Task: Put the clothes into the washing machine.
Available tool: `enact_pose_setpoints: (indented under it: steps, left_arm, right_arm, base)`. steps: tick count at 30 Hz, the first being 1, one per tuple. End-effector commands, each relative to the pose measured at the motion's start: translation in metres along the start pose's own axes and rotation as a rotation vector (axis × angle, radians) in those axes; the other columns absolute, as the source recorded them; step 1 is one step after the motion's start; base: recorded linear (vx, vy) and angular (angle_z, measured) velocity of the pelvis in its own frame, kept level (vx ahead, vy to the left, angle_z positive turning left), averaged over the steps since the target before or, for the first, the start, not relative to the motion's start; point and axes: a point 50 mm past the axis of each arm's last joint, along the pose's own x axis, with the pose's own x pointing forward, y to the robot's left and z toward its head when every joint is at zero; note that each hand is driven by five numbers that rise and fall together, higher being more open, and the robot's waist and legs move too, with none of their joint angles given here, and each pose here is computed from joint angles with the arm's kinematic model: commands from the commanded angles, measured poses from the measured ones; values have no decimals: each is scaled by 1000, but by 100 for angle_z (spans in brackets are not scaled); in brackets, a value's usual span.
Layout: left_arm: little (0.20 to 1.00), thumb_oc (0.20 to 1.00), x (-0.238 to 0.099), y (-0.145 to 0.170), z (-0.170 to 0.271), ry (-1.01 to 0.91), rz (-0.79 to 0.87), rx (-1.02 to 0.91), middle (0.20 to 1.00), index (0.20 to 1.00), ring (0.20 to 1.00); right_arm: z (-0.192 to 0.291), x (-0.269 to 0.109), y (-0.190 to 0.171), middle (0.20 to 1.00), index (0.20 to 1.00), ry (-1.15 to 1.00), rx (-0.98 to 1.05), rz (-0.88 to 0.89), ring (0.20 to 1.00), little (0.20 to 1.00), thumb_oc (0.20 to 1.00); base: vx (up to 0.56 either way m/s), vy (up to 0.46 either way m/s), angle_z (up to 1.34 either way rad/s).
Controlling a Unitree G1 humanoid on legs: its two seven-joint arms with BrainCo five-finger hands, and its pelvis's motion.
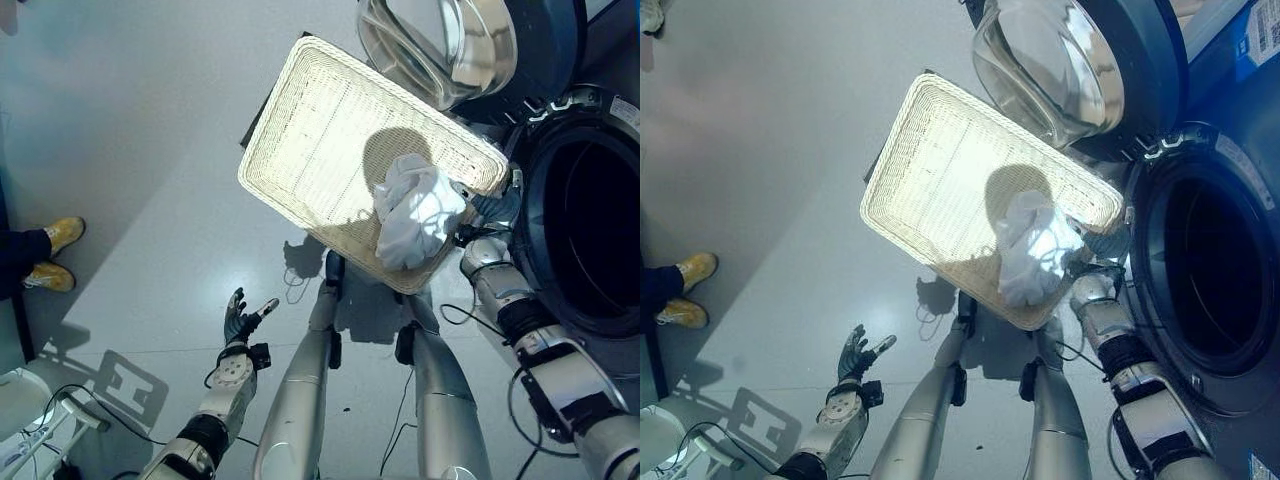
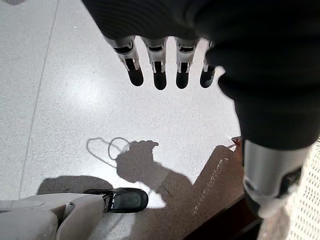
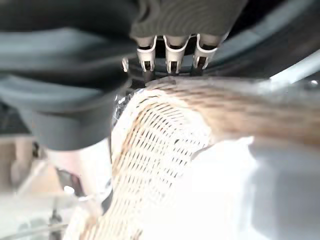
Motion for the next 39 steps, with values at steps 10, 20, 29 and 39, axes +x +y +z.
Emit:
enact_pose_setpoints:
  steps: [10,20,29,39]
  left_arm:
    - [1000,1000,-8,0,-11,-1,64,53,1000,1000,1000]
    - [1000,1000,-10,0,-13,1,62,45,1000,1000,1000]
    - [1000,1000,-10,18,-14,-3,83,49,1000,1000,1000]
    - [1000,1000,-4,39,-10,-9,110,63,1000,1000,1000]
  right_arm:
    - [12,-15,-38,1000,1000,-45,984,-353,1000,1000,1000]
    - [50,-27,-35,1000,1000,-363,521,-478,1000,1000,1000]
    - [58,-61,11,1000,1000,-751,-240,251,1000,1000,1000]
    - [19,-96,25,1000,1000,-714,-515,745,1000,1000,1000]
  base:
    - [14,28,-7]
    - [-1,26,-4]
    - [-18,-12,0]
    - [-17,-49,0]
